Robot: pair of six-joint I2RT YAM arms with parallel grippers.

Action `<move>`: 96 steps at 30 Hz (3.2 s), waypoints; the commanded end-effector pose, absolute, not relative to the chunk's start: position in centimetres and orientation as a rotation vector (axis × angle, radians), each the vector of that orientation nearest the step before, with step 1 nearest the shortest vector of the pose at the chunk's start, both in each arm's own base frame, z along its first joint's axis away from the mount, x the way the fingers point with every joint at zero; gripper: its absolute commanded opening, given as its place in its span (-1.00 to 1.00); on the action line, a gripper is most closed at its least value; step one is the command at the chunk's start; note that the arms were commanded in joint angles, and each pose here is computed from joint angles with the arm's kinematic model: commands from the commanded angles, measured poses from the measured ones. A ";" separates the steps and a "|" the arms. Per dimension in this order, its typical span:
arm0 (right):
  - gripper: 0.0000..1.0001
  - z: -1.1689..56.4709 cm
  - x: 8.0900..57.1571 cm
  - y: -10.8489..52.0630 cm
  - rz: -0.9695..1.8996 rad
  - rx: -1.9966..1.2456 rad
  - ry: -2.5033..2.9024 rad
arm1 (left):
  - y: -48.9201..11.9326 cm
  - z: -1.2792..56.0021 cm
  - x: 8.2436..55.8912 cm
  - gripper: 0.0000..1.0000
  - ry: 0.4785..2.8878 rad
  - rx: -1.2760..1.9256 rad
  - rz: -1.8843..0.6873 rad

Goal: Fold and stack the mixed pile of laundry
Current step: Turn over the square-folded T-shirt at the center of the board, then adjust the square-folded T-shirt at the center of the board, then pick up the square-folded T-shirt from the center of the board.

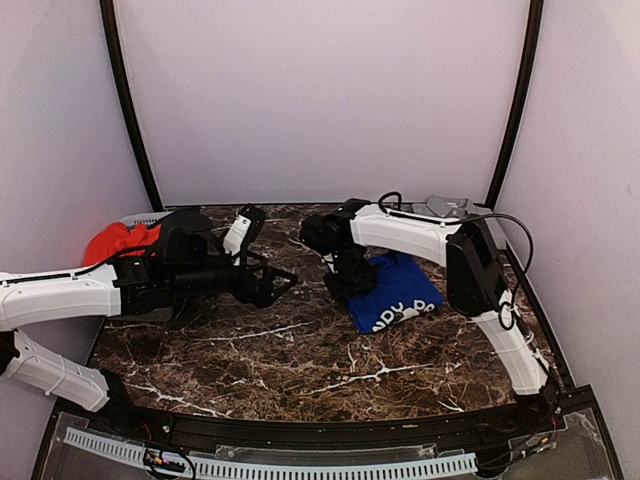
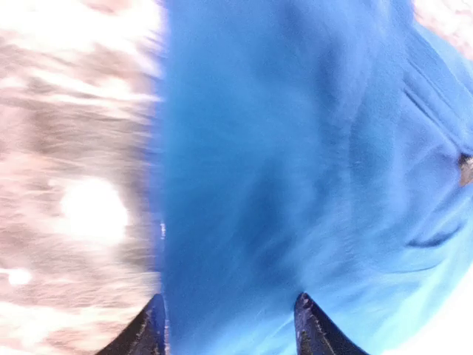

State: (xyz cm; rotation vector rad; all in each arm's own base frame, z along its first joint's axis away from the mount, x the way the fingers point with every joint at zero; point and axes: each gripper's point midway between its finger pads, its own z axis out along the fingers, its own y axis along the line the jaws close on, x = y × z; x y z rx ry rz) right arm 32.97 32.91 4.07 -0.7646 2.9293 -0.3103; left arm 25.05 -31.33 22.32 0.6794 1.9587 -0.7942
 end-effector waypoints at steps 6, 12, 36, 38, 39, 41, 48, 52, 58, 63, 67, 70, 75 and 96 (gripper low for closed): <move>0.39 20.2 35.2 38.6 0.598 -0.694 2.567 | -29.3 25.8 26.8 0.98 1.971 0.426 -0.917; 0.34 20.4 38.4 26.4 0.775 -0.394 2.512 | -36.0 23.8 28.1 0.98 2.082 0.561 -0.978; 0.18 4.4 27.4 26.1 1.237 -0.239 2.708 | -40.6 4.1 37.8 0.98 2.504 0.370 -1.080; 0.19 4.6 26.0 27.1 1.243 -0.264 2.715 | -39.1 4.8 38.1 0.98 2.494 0.370 -1.049; 0.19 4.9 25.8 27.1 1.247 -0.265 2.712 | -38.4 5.8 38.2 0.98 2.470 0.399 -1.015; 0.19 6.0 25.7 26.7 1.220 -0.259 2.698 | -37.9 8.0 37.8 0.97 2.418 0.468 -0.962; 0.22 12.7 26.4 24.2 1.177 -0.239 2.536 | -39.9 15.3 33.1 0.98 2.072 0.899 -0.641; 0.23 13.6 26.4 22.2 1.224 -0.144 2.494 | -43.4 15.2 29.7 0.98 1.875 1.167 -0.485; 0.23 12.0 26.2 20.5 1.254 -0.033 2.513 | -48.6 13.1 26.5 0.64 1.688 1.427 -0.484; 0.23 10.5 25.9 19.3 1.286 0.074 2.536 | -51.7 10.3 25.5 0.26 1.621 1.563 -0.401; 0.24 9.6 25.6 18.8 1.312 0.126 2.539 | -53.3 8.7 25.0 -0.06 1.580 1.613 -0.425; 0.24 8.8 25.6 18.4 1.305 0.172 2.556 | -54.5 7.7 24.3 -0.16 1.552 1.658 -0.442; 0.23 8.0 25.6 17.8 1.301 0.239 2.581 | -55.8 5.4 23.9 -0.31 1.548 1.713 -0.450; 0.18 6.9 26.7 19.6 1.447 0.342 2.525 | -57.4 10.1 24.6 -1.00 1.548 1.530 -0.663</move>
